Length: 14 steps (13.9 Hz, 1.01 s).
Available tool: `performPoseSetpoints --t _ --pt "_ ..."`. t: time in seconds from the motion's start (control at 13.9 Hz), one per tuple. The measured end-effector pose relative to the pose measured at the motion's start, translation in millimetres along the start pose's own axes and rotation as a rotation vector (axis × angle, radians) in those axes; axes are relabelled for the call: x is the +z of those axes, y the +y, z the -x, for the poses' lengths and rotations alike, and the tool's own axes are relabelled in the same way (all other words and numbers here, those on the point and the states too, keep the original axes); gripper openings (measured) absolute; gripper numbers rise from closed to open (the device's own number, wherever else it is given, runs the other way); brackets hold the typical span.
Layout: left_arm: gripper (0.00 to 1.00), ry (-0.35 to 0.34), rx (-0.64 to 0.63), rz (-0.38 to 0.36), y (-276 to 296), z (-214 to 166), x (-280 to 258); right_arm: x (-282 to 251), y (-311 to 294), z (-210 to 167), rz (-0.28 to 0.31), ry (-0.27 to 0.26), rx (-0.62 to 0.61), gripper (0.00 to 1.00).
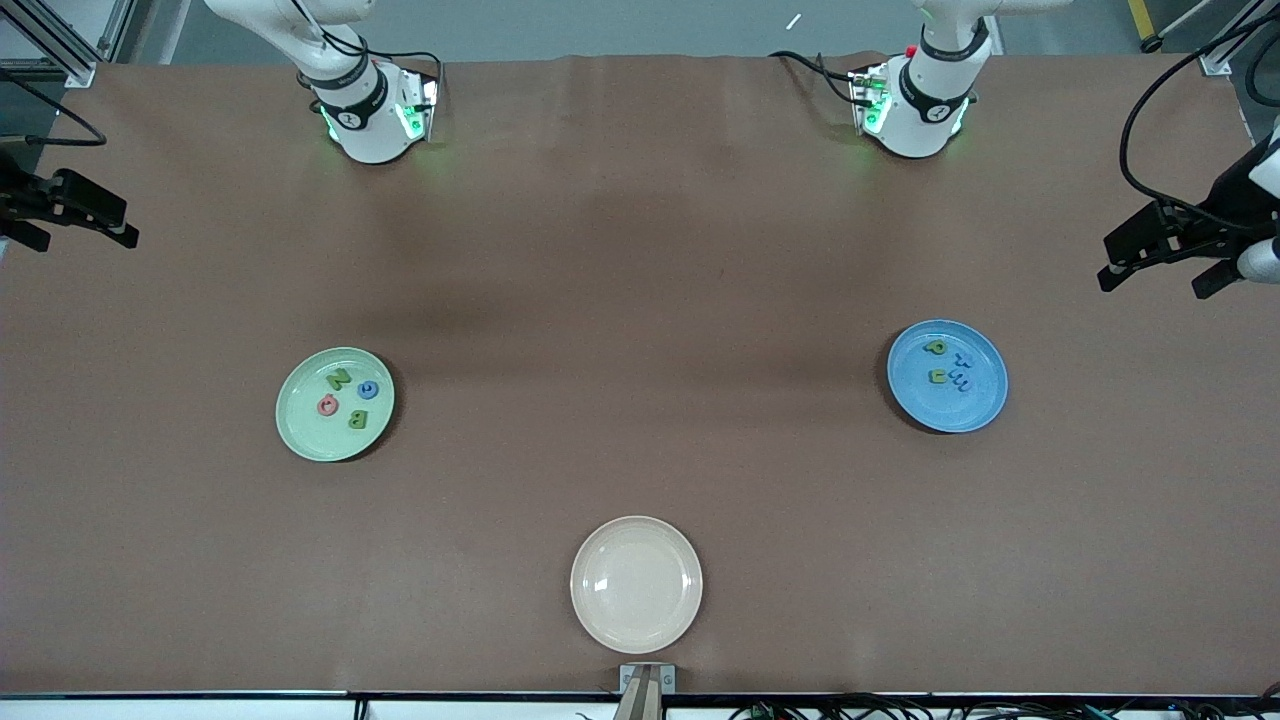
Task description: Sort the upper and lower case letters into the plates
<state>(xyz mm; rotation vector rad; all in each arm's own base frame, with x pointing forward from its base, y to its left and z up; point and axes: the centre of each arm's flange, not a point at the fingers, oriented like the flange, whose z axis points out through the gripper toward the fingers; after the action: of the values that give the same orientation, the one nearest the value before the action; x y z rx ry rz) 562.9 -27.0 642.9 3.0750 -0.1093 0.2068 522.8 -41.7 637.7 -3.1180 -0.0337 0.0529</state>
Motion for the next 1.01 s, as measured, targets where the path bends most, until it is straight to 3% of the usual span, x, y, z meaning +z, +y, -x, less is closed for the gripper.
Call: performPoseSetpoints --t 1.01 --pt "1.0 -0.001 -0.003 0.0 -1.8 -0.9 0.7 2.4 2.6 1.0 -0.002 -0.011 0.005 1.0"
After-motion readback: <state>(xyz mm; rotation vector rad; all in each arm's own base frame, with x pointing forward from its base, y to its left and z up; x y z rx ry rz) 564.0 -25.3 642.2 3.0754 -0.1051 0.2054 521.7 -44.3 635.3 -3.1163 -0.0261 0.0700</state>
